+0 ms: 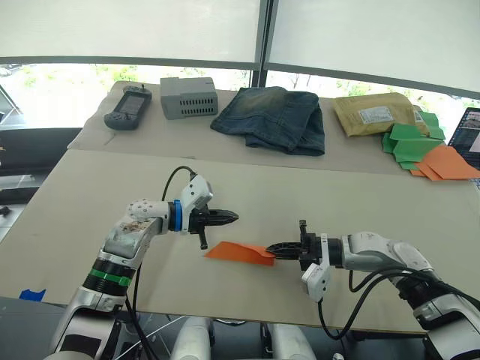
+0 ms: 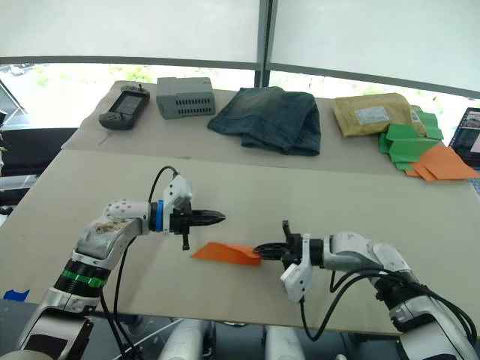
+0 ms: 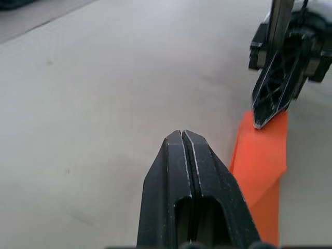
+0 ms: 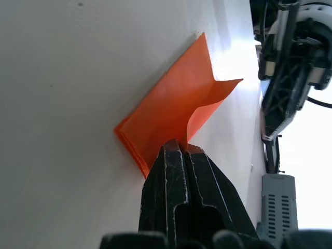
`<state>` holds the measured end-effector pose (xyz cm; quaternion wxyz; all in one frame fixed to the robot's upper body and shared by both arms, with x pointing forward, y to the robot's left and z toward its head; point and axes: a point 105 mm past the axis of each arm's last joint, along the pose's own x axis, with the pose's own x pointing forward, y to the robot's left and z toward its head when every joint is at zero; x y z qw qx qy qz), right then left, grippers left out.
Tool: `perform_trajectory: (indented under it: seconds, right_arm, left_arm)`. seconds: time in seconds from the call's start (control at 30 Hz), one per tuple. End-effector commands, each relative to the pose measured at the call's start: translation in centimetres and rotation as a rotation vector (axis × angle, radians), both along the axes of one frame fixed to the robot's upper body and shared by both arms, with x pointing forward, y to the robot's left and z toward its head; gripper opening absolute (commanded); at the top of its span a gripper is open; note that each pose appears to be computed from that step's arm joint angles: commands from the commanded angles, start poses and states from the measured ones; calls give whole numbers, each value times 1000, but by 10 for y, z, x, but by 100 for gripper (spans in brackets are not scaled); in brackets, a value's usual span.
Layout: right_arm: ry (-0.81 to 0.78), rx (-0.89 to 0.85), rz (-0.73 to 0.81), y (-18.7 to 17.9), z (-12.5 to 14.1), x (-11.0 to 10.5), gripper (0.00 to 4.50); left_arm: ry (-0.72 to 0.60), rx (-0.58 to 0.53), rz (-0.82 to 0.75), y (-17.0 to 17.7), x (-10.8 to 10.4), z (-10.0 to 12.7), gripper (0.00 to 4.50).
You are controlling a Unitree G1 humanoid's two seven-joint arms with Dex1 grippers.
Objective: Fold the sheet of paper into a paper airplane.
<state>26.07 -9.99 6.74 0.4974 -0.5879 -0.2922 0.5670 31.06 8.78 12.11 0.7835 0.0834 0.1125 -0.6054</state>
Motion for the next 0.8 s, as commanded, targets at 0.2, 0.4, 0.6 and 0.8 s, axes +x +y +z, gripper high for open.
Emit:
perform_trajectory:
  seconds: [0.2,0.4,0.6,0.8]
  right_arm:
    - [99,-116,11,-12,-24,-10,2]
    - [81,-147,32,-16,-17,-6,2]
    - [75,-179,56,-19,-13,-4,2]
    - [81,-198,58,-22,-14,-3,2]
  left_arm:
    - [-55,122,-113,-10,-14,-15,0]
    - [-43,182,-146,-9,-21,-36,0]
    - [-43,173,-143,-14,-21,-42,0]
    - [-46,154,-141,-18,-22,-42,0]
